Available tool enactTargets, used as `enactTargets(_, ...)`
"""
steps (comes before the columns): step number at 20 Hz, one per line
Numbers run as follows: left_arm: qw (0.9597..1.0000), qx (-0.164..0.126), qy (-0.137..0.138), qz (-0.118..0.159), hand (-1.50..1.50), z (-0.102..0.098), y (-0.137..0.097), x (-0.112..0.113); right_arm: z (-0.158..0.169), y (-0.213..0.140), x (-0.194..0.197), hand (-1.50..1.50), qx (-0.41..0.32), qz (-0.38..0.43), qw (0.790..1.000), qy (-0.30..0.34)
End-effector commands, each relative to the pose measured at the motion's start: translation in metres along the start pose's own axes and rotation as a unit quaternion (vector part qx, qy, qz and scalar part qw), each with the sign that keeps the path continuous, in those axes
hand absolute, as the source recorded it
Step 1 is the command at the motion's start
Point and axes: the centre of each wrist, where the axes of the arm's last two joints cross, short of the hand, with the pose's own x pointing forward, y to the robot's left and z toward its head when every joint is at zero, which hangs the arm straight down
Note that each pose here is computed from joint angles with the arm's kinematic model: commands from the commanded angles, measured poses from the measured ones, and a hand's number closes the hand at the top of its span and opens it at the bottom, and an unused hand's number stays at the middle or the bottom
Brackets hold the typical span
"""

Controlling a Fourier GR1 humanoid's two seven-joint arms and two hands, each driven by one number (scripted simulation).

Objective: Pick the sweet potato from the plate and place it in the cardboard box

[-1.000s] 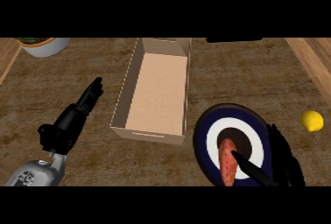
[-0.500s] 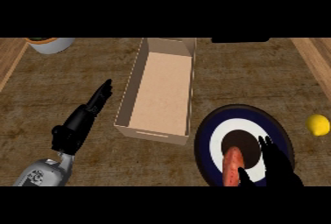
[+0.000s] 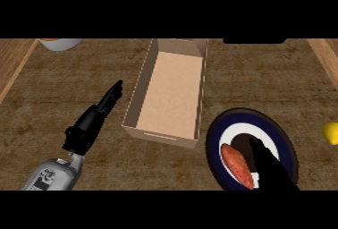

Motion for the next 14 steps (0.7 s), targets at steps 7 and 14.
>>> enactTargets(7,0.9999,-0.014,-0.007,-0.001,0.00,-0.008,-0.007,-0.002,-0.029,0.037,0.018,-1.50,0.029,0.026,0.994,0.106)
enactTargets(14,1.0000,0.003,-0.001,-0.002,0.00,-0.002,0.020,0.003,-0.037,0.027,0.015,-1.50,0.041,0.025,0.990,0.130)
